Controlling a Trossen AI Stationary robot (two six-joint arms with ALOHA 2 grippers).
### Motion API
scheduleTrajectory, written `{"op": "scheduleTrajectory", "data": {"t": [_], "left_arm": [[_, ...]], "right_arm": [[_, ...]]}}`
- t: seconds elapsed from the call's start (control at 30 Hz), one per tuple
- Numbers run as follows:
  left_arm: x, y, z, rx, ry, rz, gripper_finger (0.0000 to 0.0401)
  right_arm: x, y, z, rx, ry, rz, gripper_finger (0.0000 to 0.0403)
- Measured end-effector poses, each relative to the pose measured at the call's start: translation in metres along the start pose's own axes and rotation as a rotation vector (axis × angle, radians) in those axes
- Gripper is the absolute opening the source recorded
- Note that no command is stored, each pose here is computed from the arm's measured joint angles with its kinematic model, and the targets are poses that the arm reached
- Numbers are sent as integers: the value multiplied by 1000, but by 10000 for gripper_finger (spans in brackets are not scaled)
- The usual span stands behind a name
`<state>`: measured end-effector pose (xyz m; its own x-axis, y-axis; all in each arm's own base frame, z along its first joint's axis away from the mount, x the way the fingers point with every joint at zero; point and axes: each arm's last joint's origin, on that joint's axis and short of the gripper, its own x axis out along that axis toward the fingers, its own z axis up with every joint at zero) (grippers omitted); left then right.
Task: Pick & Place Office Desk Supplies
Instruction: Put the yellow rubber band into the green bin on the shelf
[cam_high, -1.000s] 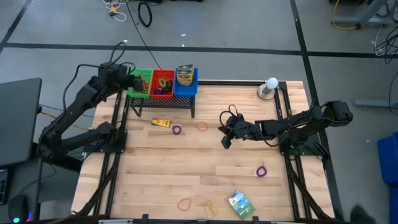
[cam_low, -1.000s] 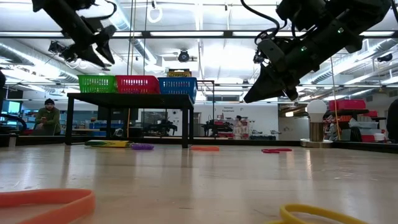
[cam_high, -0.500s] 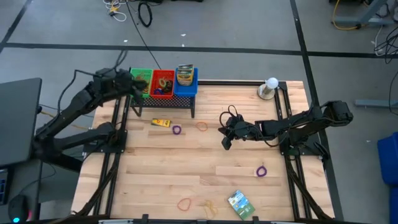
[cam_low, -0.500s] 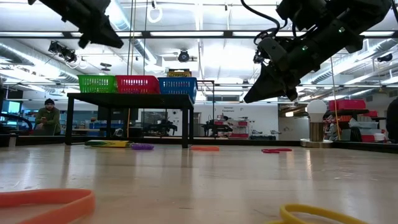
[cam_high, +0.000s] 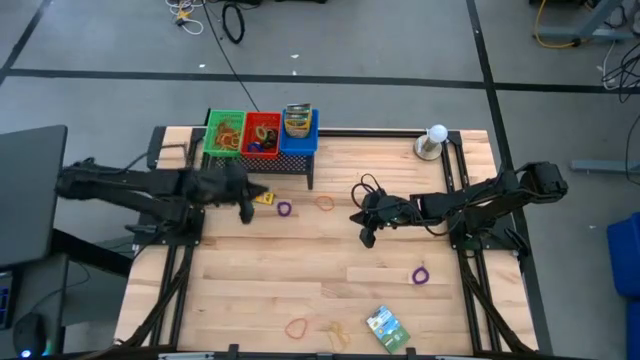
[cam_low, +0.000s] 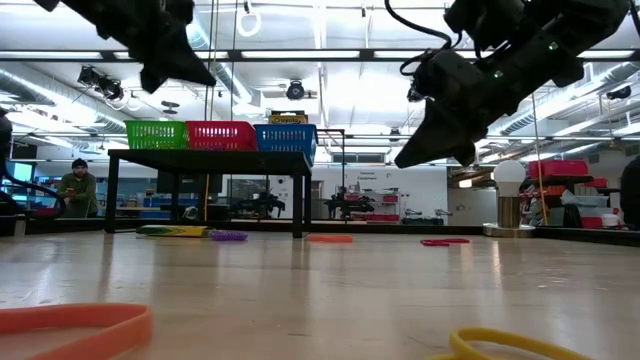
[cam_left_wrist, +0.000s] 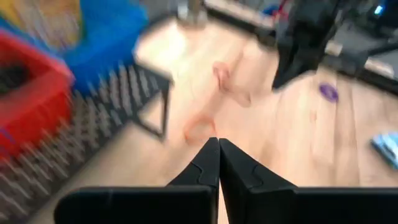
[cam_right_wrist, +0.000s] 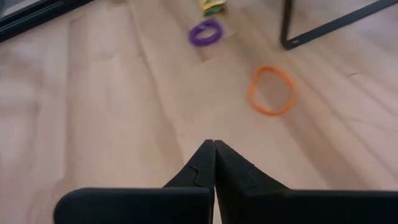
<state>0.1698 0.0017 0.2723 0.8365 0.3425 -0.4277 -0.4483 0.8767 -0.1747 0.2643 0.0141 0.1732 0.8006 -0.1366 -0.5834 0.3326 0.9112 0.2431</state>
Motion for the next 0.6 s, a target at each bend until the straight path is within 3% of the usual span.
{"op": "scheduleTrajectory", "data": {"t": [0.17,0.37,0.5,0.6], "left_arm": [[19,-21,-19,-201,101,22,9],[32,-54,-42,-58,32,62,5],[39,-63,-69,-122,-68,-71,4],[40,-64,-87,-125,-155,-164,4]], "right_arm": [[-9,1,1,-11,41,70,6],[-32,2,6,-59,198,17,4],[-49,13,14,-151,346,-62,4],[-58,26,22,-151,389,-87,4]]}}
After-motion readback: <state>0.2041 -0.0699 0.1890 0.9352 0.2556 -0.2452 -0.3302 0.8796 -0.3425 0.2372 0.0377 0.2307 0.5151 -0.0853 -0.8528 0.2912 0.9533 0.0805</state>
